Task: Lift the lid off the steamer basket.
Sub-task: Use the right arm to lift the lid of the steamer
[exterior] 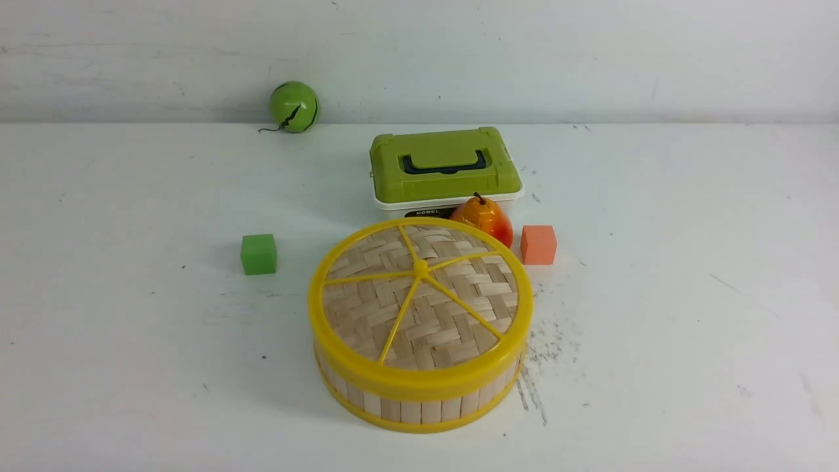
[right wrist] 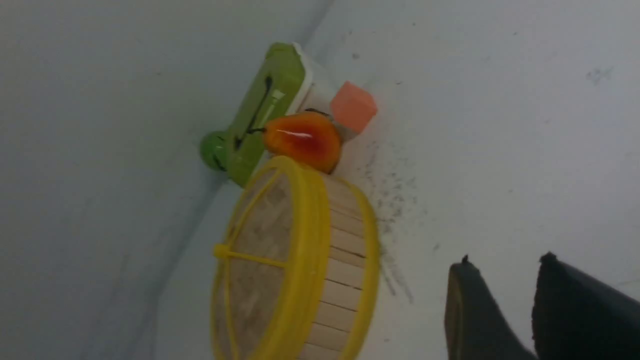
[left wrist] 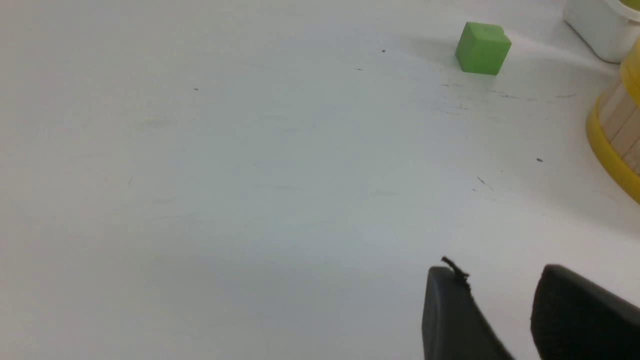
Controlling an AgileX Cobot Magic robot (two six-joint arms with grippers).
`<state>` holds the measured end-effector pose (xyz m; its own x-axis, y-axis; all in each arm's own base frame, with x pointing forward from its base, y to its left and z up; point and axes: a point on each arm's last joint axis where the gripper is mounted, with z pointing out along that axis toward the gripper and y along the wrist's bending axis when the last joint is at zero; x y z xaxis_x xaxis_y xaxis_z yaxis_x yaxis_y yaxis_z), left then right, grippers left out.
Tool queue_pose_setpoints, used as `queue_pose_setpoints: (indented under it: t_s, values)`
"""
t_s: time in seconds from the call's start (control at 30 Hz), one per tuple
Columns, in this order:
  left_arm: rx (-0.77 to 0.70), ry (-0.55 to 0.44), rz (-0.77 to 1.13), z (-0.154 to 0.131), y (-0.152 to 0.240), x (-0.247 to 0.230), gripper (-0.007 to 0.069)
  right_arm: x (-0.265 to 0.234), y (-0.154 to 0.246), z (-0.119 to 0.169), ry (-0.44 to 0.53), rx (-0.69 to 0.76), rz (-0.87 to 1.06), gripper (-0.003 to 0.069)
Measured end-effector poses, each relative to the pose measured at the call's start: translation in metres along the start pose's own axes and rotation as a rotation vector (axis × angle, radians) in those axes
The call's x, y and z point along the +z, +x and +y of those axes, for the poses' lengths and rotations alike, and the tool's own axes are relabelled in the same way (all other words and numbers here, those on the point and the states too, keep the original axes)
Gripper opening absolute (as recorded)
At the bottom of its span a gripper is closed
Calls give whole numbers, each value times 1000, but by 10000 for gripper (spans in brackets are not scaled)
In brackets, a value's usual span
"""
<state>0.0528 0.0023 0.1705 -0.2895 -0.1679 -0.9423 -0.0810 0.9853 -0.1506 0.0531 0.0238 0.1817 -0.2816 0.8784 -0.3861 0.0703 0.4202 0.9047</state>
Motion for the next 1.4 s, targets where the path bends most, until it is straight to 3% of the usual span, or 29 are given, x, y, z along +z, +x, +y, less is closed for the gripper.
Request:
queue_pose_setpoints:
  t_s: [0.13, 0.43, 0.6, 0.77, 1.03, 1.27, 1.4]
  values:
    - [0, 0, 0, 0, 0, 0, 239, 0, -1, 4, -40, 31, -16, 199]
    - [0, 0, 0, 0, 0, 0, 239, -1, -2, 6, -55, -186, -28, 209]
    - [0, 0, 0, 0, 0, 0, 239, -14, -12, 50, -137, -454, -7, 177]
    - [0, 0, 0, 0, 0, 0, 239, -8, -43, 120, -19, -814, 206, -8]
    - [0, 0, 0, 0, 0, 0, 239, 38, -93, 181, 186, -1026, 575, -22]
    - [0, 0, 0, 0, 0, 0, 239, 104, -93, 218, 170, -1175, 869, -11]
    - [0, 0, 0, 0, 0, 0, 239, 145, -78, 233, 208, -1266, 943, -11]
